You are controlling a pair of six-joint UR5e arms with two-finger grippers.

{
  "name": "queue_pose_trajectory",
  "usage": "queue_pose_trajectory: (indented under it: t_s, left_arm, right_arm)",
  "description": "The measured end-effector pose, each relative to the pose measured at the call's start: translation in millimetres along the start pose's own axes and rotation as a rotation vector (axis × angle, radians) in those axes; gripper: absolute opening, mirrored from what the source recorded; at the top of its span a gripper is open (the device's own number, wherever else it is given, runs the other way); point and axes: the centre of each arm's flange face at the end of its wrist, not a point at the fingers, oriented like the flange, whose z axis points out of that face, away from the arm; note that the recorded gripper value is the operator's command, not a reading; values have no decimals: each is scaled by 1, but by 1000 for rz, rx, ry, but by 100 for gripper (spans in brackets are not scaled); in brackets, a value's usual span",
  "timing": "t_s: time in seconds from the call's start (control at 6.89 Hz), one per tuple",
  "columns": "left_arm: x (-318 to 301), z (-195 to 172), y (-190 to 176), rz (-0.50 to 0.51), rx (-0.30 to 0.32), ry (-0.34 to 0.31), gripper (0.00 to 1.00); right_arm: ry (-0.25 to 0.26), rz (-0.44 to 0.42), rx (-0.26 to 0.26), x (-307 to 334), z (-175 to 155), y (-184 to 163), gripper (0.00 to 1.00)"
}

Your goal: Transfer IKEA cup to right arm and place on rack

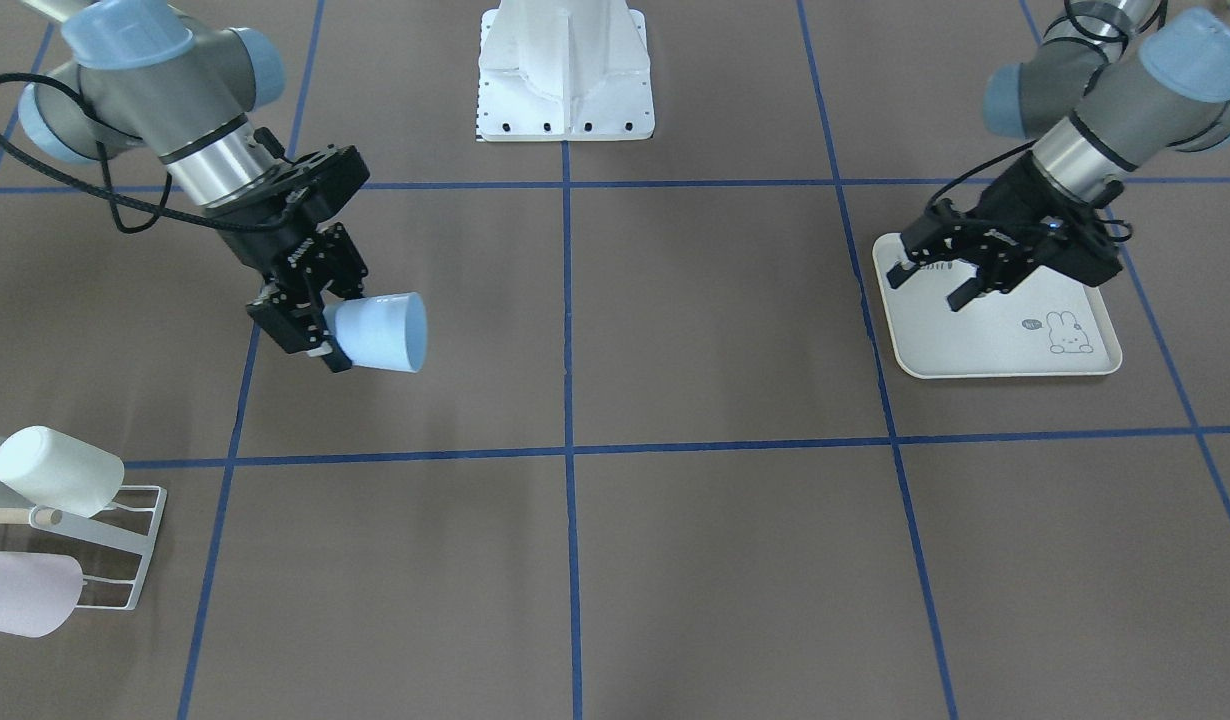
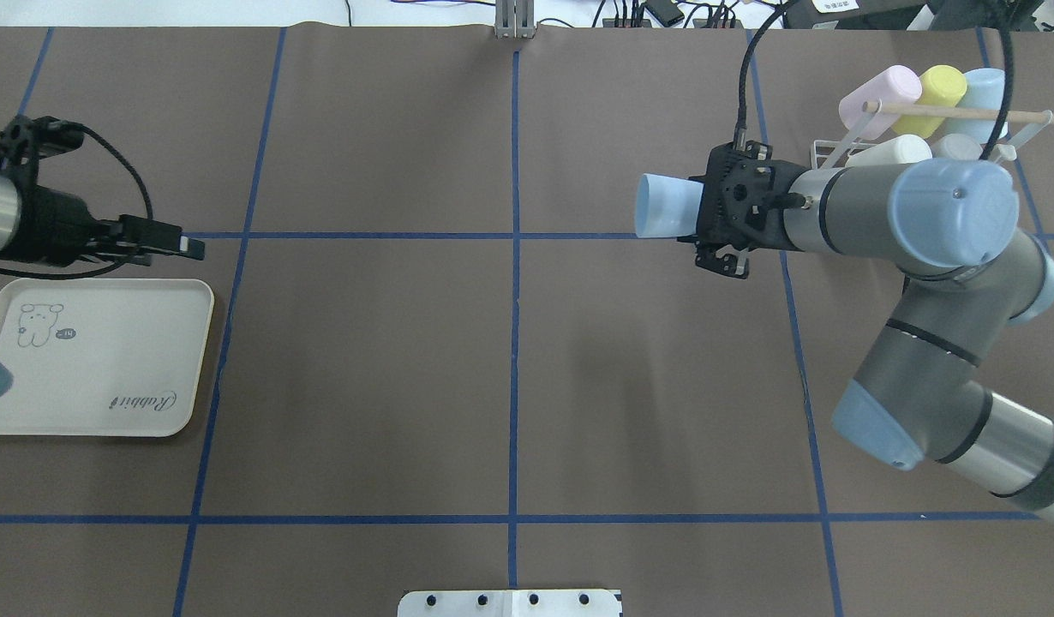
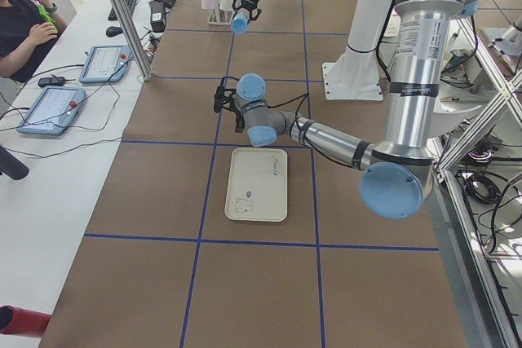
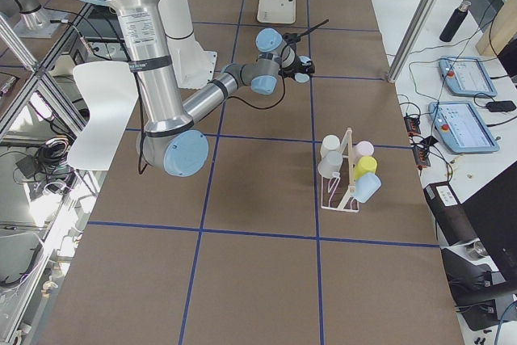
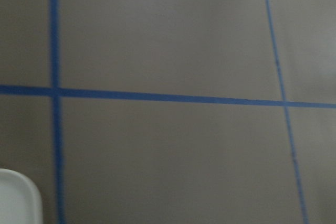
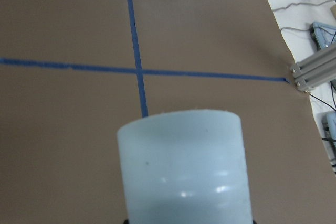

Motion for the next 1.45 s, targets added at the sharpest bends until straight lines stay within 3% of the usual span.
queue_pose_trajectory:
  t_s: [0.44,0.73,0.87,1.16,1.45]
  left_arm:
    - [-129,-87,7,199,65,-205,100]
    - [-148,-105,8,232,55,-252,100]
    - [-149,-106,8,232,52,-254,100]
    - [-149,-106,8,231,50,-254,100]
    - [-149,-106,8,230,50,-253,100]
  right_arm:
    - [63,-411,-342,64,-74,123,22]
    - [78,-762,-626,75,-108,197,15]
    - [60,-858,-731,68,-115,230,14]
    - [90,-932,-799,58,-95,288,14]
    - [120,-988,-836,61,-74,312,14]
